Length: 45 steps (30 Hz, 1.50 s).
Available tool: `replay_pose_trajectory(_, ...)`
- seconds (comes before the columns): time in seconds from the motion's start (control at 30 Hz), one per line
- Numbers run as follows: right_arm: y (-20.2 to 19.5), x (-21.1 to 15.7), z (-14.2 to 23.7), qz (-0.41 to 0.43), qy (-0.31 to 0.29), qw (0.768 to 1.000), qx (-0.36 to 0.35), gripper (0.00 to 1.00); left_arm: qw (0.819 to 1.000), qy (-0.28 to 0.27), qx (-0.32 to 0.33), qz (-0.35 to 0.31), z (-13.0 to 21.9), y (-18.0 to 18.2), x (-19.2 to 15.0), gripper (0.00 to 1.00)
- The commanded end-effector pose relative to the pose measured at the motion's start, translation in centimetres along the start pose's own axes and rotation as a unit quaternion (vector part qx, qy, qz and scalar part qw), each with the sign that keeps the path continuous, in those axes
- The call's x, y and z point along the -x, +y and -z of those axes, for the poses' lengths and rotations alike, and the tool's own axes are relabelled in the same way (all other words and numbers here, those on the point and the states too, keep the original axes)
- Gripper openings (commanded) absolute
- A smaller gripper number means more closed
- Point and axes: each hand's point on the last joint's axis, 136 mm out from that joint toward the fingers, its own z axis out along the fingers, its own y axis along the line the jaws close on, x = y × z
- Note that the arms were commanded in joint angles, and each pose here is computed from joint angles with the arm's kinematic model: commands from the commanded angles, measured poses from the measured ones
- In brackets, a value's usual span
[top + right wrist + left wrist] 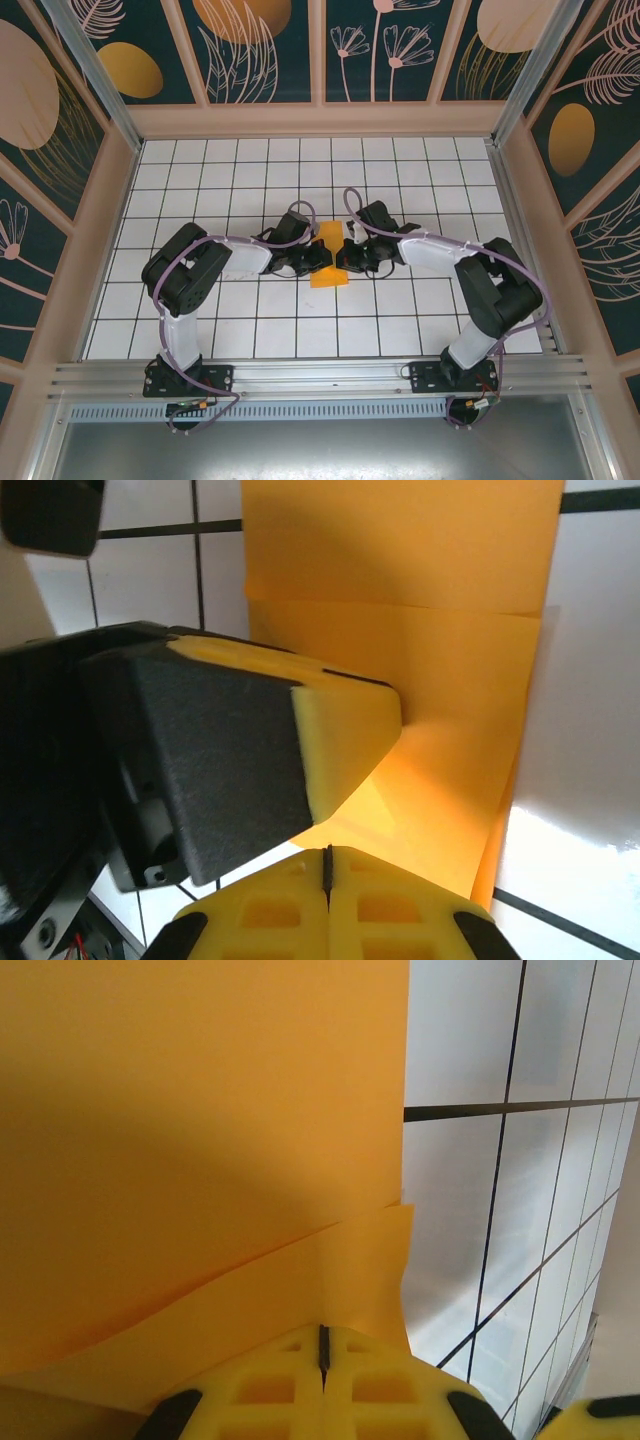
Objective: Fold a paper plane with a square sheet of paper (pick it up from the middle)
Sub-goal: Fold the triangle a second time at the center of the table.
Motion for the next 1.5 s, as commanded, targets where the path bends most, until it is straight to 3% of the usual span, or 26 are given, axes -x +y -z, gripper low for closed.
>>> replay_pose_trajectory(0.0,-0.9,-0.9,-1.2,-0.025,0.011,0.999,-0.016,0.00,0.996,0.010,0.074,0.037,0.0,4.5,-1.6,0.00)
replay_pose_trajectory(0.97,-4.7,-3.5,-2.5,-0.046,0.049,0.994,-0.088,0.00,0.994,0.007,0.099,0.046,0.0,5.9,-1.8,0.00)
replay_pose_trajectory(1.33,-6.3,-6.9,-1.2,-0.063,0.061,0.994,-0.064,0.00,0.994,0.005,0.103,0.047,0.0,6.1,-1.9,0.00)
replay_pose_trajectory(1.47,-5.5,-5.9,0.0,-0.057,0.039,0.996,-0.048,0.00,0.994,0.005,0.099,0.045,0.0,5.9,-1.8,0.00)
